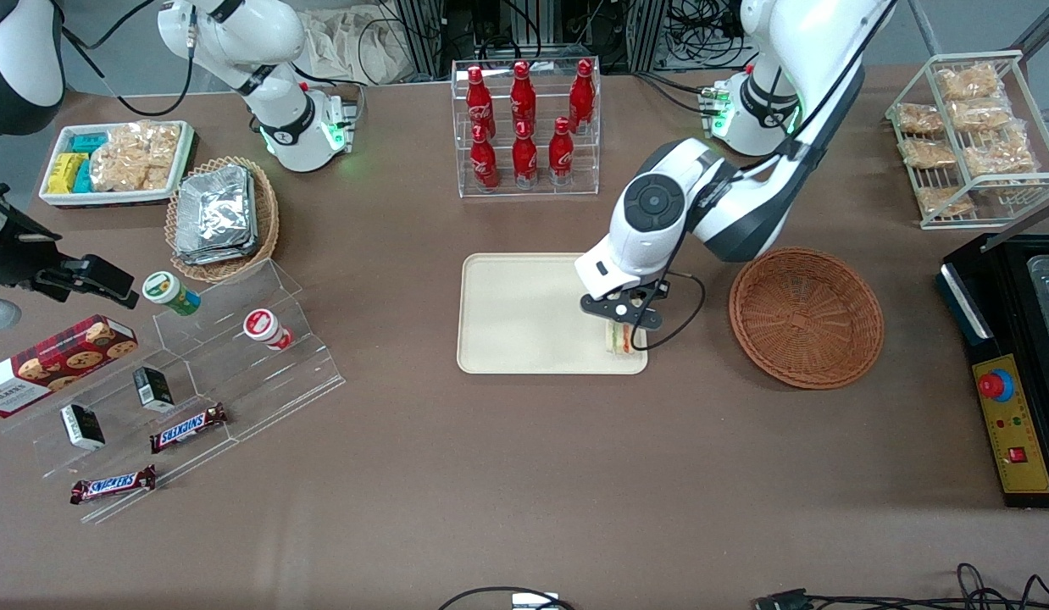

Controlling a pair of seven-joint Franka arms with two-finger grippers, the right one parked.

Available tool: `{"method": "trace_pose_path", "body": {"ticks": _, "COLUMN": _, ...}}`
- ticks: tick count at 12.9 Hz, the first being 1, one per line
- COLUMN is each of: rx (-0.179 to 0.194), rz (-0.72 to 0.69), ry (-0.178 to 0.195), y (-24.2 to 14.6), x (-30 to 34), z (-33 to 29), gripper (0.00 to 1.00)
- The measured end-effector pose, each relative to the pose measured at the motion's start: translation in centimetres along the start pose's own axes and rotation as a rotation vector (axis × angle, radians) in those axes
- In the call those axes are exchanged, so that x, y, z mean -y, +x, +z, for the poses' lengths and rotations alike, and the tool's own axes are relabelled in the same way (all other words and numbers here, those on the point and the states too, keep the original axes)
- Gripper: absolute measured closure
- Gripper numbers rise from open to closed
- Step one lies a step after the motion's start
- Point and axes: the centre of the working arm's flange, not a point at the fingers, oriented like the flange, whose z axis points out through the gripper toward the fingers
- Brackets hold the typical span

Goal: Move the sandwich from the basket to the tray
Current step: 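Carry the sandwich over the cream tray and lower it onto it, then open the left gripper to release the sandwich on the tray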

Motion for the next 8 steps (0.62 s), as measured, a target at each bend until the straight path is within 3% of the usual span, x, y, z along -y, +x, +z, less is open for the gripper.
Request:
{"method": "trace_pose_path", "body": {"ticks": 4, "rx": 0.03, "rz": -0.052, "ry": -0.005, "y": -0.2, "x": -0.6, "z": 5.8, "gripper": 0.8}}
{"method": "trace_pose_path", "body": {"ticks": 8, "rx": 0.042, "rz": -0.099, "ry": -0.007, "y": -0.3, "x": -0.7, "z": 6.7, "gripper": 0.8}}
